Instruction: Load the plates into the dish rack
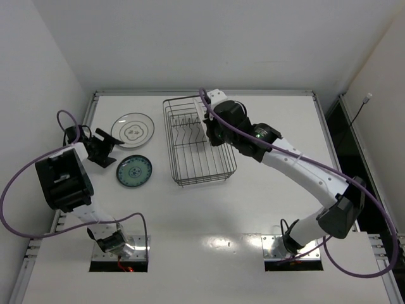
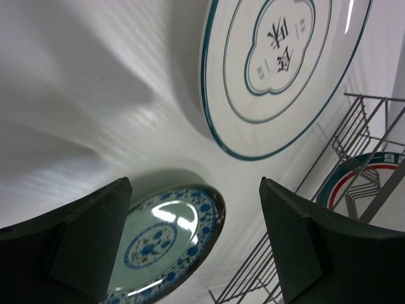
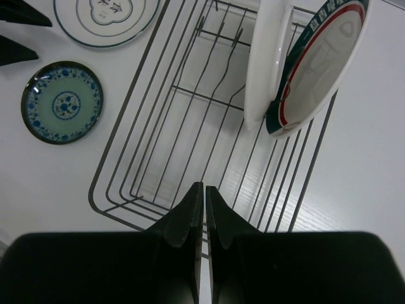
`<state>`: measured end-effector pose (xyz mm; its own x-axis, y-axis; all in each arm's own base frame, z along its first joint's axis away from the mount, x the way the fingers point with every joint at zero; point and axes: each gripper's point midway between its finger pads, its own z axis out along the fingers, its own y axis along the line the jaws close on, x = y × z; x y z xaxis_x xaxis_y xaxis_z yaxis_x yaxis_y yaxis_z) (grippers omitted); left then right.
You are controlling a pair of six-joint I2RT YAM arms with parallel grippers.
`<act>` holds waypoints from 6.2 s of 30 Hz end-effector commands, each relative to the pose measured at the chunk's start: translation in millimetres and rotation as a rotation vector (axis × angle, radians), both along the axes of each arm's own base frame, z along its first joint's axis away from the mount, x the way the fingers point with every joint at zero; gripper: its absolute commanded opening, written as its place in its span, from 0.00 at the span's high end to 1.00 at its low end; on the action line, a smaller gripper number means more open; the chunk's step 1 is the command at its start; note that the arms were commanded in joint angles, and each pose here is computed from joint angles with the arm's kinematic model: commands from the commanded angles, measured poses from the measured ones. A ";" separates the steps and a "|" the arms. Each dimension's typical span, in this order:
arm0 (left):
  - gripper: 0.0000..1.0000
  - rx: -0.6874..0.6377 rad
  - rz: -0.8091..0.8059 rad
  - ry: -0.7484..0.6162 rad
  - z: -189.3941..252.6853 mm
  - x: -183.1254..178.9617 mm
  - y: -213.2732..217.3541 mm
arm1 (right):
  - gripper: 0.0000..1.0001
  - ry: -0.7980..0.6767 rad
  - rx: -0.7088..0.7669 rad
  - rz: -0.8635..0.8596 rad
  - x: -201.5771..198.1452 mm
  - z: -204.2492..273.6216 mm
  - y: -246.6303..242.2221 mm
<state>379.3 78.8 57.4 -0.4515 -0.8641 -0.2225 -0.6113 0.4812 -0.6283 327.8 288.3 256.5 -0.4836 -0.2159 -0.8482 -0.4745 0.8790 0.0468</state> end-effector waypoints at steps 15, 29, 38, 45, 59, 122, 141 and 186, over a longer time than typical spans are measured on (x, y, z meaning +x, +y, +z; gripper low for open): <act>0.53 -0.110 0.025 -0.138 -19.9 80.0 23.8 | 0.98 -0.041 0.046 0.061 -16.7 18.0 -7.1; 0.99 -0.130 -0.060 -0.172 -30.5 92.2 20.0 | 0.97 -0.003 0.031 0.069 -18.9 7.9 -12.5; 1.00 -0.104 -0.121 -0.466 69.0 84.9 -4.0 | 0.98 0.032 0.055 0.100 15.6 -8.5 10.3; 1.00 0.001 -0.217 -0.671 144.1 73.1 -33.6 | 1.00 0.111 0.026 0.140 73.8 -34.9 53.6; 1.00 -0.130 -0.297 -0.839 173.4 66.2 -55.6 | 1.00 0.091 -0.143 -0.127 135.1 -76.0 20.0; 0.01 0.515 -0.100 -0.193 125.1 63.8 -35.9 | 1.00 -0.232 -0.407 -0.617 135.0 9.4 -23.8; 0.02 0.497 -0.117 -0.172 115.8 65.9 -38.7 | 1.00 -0.037 -0.413 -0.484 147.8 -80.0 4.4; 0.80 -0.169 -0.107 0.125 -64.5 -115.8 -70.5 | 0.08 0.101 0.236 -0.002 -26.6 42.8 -10.8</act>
<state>261.8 6.5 5.6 -0.5478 -0.8366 0.0016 -0.6567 0.4287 -0.6205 304.3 281.5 276.5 -0.6037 -0.0719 -0.7939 -0.4462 0.8558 0.2618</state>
